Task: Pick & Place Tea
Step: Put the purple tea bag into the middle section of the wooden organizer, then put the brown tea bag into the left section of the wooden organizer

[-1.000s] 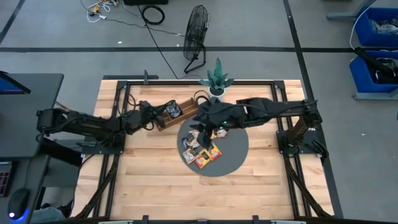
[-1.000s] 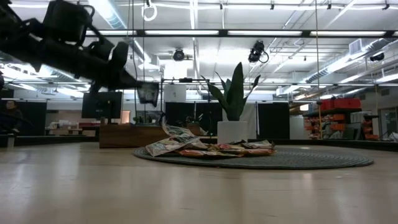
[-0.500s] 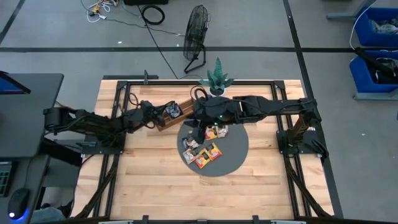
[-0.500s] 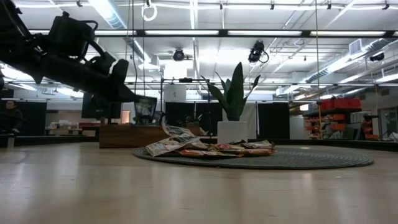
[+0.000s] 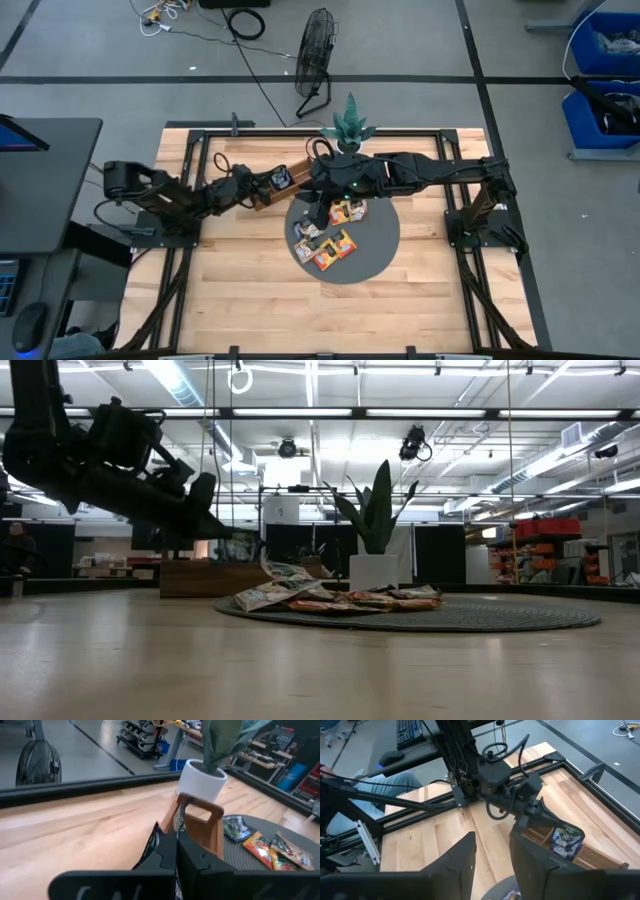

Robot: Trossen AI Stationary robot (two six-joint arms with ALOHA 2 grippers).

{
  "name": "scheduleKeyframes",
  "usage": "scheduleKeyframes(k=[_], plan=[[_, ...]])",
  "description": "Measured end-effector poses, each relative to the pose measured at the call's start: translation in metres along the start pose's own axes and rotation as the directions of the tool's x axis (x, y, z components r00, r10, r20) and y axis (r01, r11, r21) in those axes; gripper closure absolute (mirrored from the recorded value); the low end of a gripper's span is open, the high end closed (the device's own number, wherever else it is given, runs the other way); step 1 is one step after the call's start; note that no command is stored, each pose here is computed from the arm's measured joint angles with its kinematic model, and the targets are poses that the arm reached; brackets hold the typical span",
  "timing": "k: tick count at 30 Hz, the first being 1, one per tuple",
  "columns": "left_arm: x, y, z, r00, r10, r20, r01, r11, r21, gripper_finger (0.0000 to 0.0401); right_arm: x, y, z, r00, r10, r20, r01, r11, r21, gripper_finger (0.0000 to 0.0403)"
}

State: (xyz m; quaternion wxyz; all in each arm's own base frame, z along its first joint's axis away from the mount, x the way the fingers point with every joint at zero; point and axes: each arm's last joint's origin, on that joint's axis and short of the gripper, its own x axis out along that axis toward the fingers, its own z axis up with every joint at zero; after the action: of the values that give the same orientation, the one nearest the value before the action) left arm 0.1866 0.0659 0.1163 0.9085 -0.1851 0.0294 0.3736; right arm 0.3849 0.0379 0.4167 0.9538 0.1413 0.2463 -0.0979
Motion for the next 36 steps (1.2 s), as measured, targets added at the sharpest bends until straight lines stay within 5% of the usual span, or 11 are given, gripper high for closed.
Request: scheduleKeyframes(k=[11, 26, 36], plan=[[0.028, -0.014, -0.002, 1.000, 0.006, -0.014, -0.006, 1.000, 0.026, 0.0389, 0.000, 0.000, -0.001, 1.000, 0.019, -0.019, -0.019, 1.000, -0.002, 0.0275], [0.029, -0.014, -0.005, 0.999, 0.022, -0.032, -0.021, 0.999, 0.043, 0.0290, 0.000, 0.001, -0.004, 0.999, 0.029, -0.045, -0.029, 1.000, -0.006, 0.0275], [0.022, -0.018, 0.021, 0.992, 0.065, 0.110, -0.071, 0.996, 0.054, 0.0225, -0.001, -0.001, -0.008, 0.996, 0.009, -0.092, -0.011, 1.000, -0.022, 0.0275]])
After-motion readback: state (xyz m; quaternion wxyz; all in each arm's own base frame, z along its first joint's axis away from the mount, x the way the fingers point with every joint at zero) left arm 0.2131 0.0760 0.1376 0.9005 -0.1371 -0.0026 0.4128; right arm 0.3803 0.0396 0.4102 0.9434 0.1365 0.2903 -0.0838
